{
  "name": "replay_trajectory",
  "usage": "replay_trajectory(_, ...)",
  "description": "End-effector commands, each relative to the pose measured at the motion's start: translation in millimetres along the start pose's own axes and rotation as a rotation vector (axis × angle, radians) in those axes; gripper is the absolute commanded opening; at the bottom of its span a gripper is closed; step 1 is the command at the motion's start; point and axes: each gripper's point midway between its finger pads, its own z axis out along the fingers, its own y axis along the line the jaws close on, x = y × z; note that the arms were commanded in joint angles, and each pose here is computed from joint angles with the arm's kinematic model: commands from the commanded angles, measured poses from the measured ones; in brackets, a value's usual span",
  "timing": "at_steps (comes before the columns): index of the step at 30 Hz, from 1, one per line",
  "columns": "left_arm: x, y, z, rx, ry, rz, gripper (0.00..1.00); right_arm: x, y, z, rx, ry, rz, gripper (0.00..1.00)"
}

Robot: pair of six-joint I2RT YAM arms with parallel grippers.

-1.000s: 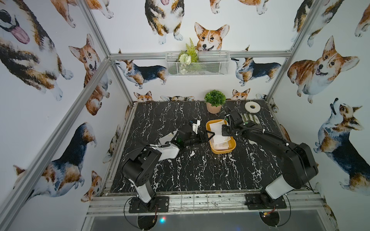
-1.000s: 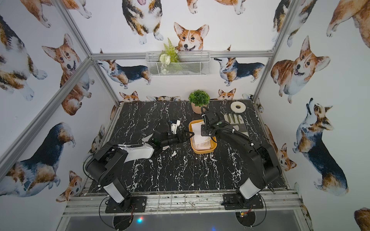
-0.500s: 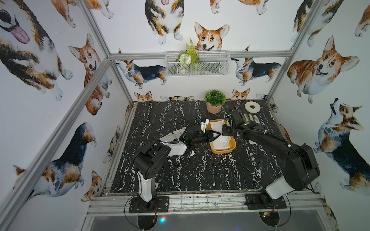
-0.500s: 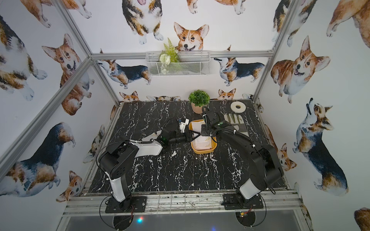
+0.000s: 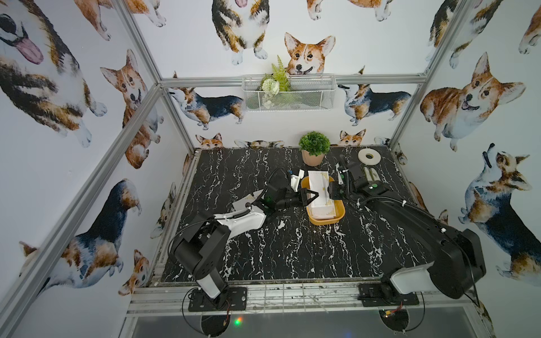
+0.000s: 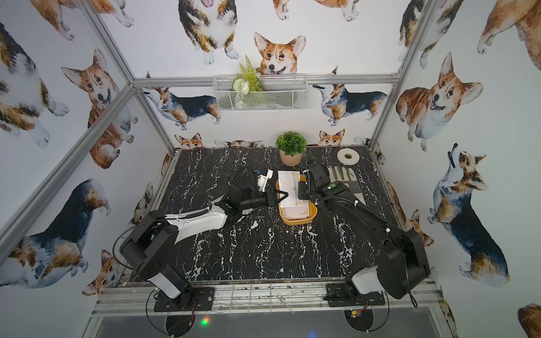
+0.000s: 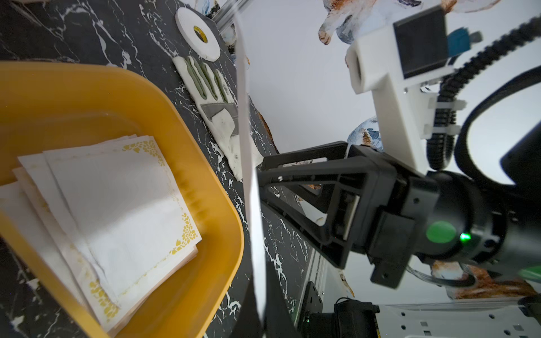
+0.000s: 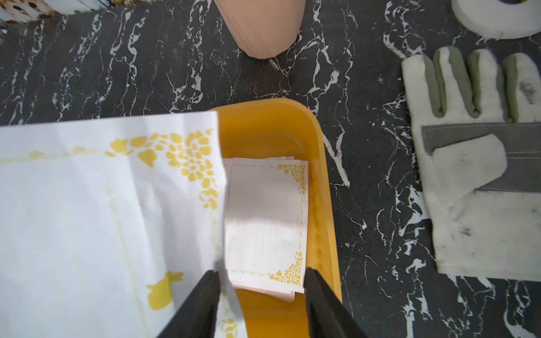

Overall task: Take out the stationery paper from the storage box
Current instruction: Pick up the stationery paper from the storage box.

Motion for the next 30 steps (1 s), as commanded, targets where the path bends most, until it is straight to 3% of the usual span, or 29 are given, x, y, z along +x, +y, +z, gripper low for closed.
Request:
replay_trajectory(1, 8, -2, -21, -0.012, 0.044, 0.076, 0.00, -17, 15, -29, -0.210, -0.109, 0.082, 0.68)
replay_trajectory(4, 6, -7, -43, 0.072, 0.021, 0.052, 0.00, -37, 28, -69, -0.499, -0.253, 0.193, 0.79)
replay_trajectory(7, -3, -16, -62, 0.145, -0.021, 0.043, 0.00, -48, 46, -107, -0.793, -0.353, 0.202, 0.86)
replay_trajectory(9, -6, -23, -70, 0.179, -0.032, 0.054, 0.00, -48, 60, -126, -0.955, -0.357, 0.187, 0.89)
replay_trajectory(12, -12, -43, -78, 0.241, -0.043, 0.082, 0.00, -47, 75, -130, -1.093, -0.299, 0.186, 0.89)
replay_trajectory(16, -22, -67, -89, 0.328, -0.080, 0.098, 0.00, -49, 83, -122, -1.197, -0.249, 0.234, 0.87)
replay_trajectory(22, -27, -77, -93, 0.360, -0.094, 0.098, 0.00, -51, 90, -120, -1.286, -0.217, 0.254, 0.85)
replay_trajectory(30, -30, -75, -90, 0.350, -0.094, 0.087, 0.00, -33, 127, -119, -1.346, -0.117, 0.170, 0.80)
